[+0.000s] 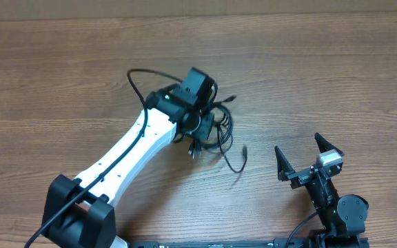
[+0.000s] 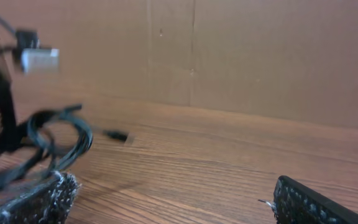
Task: Untangle cables
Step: 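Lift the cable bundle upward with the left gripper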
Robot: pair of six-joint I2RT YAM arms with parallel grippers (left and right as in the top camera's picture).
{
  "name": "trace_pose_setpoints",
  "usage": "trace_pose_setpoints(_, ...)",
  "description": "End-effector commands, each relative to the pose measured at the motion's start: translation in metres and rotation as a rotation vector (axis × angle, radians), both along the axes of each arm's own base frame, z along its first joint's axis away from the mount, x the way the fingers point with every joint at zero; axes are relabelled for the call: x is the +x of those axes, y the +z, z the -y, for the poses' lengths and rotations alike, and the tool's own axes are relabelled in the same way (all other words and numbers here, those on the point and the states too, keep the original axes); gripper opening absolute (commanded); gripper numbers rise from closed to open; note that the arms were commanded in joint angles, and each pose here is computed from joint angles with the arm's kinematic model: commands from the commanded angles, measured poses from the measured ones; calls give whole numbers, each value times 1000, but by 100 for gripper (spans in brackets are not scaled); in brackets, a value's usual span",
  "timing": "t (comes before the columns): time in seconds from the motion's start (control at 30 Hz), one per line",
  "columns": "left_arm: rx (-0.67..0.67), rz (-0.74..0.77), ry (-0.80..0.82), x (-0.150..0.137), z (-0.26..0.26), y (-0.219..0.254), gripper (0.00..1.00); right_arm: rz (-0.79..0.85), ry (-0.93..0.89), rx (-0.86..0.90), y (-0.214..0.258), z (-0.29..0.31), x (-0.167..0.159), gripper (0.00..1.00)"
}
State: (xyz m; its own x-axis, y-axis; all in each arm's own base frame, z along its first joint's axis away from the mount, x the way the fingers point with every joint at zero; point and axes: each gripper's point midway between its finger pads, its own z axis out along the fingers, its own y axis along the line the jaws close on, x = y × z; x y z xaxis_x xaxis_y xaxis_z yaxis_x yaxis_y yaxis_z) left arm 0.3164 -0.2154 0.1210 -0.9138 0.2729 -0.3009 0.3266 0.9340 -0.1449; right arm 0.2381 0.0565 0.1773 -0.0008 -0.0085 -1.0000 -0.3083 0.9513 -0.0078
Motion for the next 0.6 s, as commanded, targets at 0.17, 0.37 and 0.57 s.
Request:
trace_pose_setpoints(0.17, -58, 95, -45, 19, 16, 37, 4, -4, -11, 0, -3, 2, 1, 100)
trace_pose_setpoints(0.37, -53, 66, -22, 14, 13, 35, 4, -4, -11, 0, -3, 2, 1, 100)
trace_pose_setpoints(0.57, -35, 34, -16, 7, 9, 31, 4, -4, -11, 0, -3, 2, 1, 100)
